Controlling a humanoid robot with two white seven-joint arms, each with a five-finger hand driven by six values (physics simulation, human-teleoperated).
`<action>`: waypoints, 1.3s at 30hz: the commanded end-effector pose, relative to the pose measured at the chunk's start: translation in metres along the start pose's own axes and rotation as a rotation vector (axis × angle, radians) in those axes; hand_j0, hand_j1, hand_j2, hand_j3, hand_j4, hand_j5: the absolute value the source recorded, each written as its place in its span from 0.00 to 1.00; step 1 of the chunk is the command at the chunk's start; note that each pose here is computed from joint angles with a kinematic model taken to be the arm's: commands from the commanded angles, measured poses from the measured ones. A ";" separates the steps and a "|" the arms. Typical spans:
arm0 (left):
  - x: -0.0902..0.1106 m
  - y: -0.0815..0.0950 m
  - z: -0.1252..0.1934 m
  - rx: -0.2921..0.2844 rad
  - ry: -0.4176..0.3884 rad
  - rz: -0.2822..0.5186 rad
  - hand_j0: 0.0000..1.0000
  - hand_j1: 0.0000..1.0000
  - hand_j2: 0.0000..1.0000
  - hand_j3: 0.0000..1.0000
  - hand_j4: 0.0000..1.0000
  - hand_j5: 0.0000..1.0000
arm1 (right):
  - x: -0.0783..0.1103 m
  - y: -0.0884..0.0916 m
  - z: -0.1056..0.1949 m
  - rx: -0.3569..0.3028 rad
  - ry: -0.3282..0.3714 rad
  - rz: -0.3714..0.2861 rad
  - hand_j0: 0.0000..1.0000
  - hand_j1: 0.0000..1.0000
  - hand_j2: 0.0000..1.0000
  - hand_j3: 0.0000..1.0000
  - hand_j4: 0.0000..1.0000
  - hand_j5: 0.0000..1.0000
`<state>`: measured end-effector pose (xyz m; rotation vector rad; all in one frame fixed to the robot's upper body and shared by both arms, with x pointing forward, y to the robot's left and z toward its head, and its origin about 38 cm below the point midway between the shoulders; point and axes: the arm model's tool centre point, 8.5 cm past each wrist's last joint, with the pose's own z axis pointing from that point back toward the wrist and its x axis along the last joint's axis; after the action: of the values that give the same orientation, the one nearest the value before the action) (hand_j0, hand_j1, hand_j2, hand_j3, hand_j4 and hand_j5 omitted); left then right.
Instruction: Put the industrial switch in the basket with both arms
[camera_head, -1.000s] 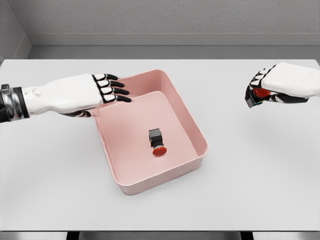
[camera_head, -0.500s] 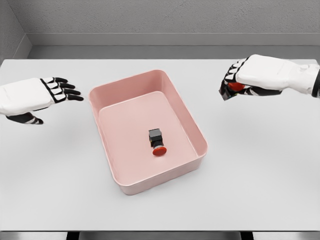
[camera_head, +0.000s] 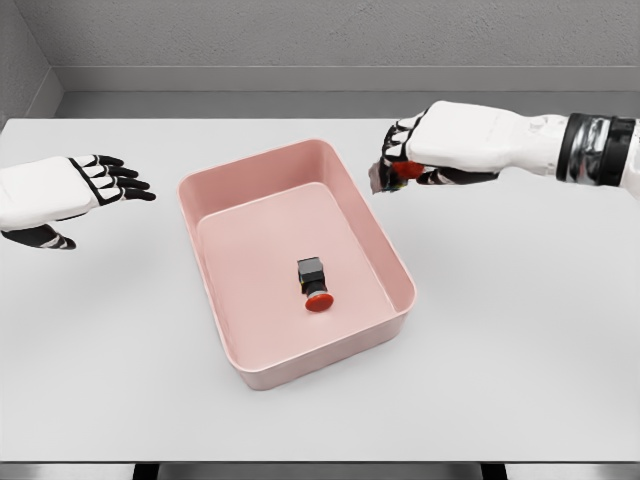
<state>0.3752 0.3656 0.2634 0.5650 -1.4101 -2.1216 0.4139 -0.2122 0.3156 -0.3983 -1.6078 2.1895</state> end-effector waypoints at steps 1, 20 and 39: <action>0.000 0.000 0.001 0.002 0.001 0.004 1.00 1.00 1.00 1.00 1.00 1.00 | 0.008 0.007 -0.017 0.010 -0.031 -0.026 0.53 0.53 0.53 0.53 0.53 0.53; 0.000 0.000 0.000 0.002 0.001 0.004 1.00 1.00 1.00 1.00 1.00 1.00 | 0.046 0.001 -0.080 0.045 -0.131 -0.045 1.00 1.00 1.00 1.00 1.00 1.00; -0.001 0.000 0.000 0.002 0.002 0.004 1.00 1.00 1.00 1.00 1.00 1.00 | -0.020 0.015 0.071 0.007 0.068 -0.014 1.00 1.00 1.00 1.00 1.00 1.00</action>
<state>0.3756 0.3658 0.2631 0.5659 -1.4089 -2.1208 0.3960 -0.2652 0.2787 -0.3153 -1.5100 2.1253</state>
